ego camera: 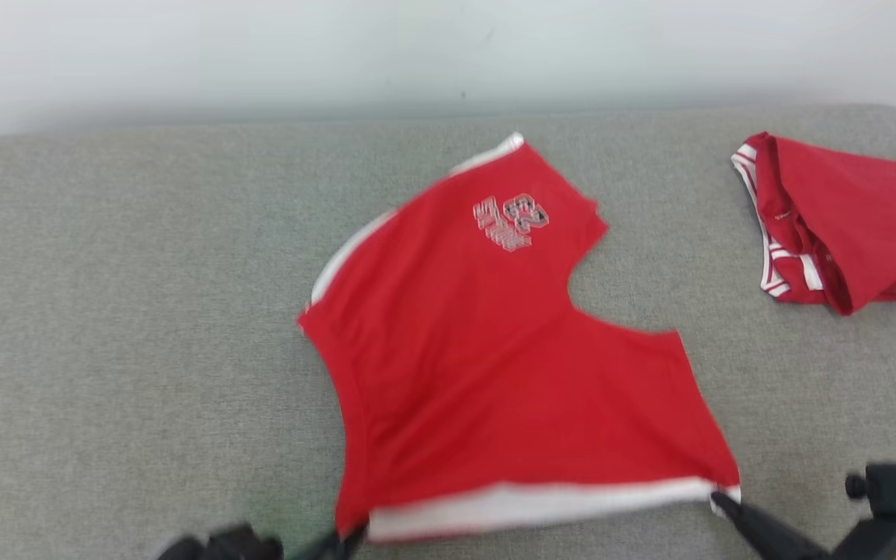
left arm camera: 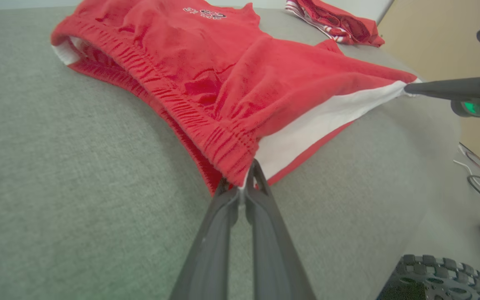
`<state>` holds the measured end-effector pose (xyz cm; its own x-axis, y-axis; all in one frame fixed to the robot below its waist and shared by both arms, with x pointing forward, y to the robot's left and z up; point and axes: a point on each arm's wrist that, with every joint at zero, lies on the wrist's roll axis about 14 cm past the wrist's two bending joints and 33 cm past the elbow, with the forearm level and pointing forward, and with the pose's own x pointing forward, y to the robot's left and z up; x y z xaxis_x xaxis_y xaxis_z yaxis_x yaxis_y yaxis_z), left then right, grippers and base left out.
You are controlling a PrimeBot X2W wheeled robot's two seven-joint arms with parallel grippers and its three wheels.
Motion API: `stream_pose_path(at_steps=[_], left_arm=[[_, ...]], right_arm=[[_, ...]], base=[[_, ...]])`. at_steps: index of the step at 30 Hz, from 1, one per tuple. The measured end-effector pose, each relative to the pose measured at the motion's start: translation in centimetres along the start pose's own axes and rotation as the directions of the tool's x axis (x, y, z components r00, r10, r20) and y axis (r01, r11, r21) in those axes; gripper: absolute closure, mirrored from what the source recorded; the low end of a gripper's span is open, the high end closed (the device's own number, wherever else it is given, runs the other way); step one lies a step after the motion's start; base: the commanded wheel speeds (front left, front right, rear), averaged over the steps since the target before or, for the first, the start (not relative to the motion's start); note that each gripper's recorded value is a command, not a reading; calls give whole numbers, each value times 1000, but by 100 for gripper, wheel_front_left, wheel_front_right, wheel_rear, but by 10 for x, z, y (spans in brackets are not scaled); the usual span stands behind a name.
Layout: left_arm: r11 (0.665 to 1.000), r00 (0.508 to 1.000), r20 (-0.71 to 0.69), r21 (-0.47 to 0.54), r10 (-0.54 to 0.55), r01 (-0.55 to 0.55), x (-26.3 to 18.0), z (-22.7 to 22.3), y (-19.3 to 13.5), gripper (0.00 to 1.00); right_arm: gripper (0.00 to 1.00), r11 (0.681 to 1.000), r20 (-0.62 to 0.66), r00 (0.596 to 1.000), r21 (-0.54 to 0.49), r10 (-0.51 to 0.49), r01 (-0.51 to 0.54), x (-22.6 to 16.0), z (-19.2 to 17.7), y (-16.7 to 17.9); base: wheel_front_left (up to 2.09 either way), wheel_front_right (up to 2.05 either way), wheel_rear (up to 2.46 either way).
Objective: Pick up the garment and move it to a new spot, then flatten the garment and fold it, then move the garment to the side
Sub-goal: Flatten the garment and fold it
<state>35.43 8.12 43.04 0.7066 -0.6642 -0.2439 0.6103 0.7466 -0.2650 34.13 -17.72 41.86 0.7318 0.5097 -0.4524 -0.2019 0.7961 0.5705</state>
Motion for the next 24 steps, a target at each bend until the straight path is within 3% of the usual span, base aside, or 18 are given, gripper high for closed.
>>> stream_pose_path(at_steps=[2,6,12,20,24], left_arm=[[1000,998,-59,15,-11,12,-12,-23,-10,100],[996,995,-89,83,37,-29,-31,-33,3,100],[994,992,-102,83,80,-71,-49,-44,5,100],[989,988,-104,100,115,-105,-59,-47,11,100],[990,990,-69,81,124,-119,-55,-39,11,100]], right_arm=[[100,1000,-27,1000,14,-13,13,-8,-15,-2],[100,999,-48,999,48,-23,26,-19,-35,-2],[100,994,-111,994,110,-11,23,-30,-70,8],[100,992,-116,993,126,5,10,-26,-74,13],[100,992,-73,997,128,9,0,-19,-58,13]], base=[[0,0,0],[0,0,0],[0,0,0],[0,0,0],[0,0,0]])
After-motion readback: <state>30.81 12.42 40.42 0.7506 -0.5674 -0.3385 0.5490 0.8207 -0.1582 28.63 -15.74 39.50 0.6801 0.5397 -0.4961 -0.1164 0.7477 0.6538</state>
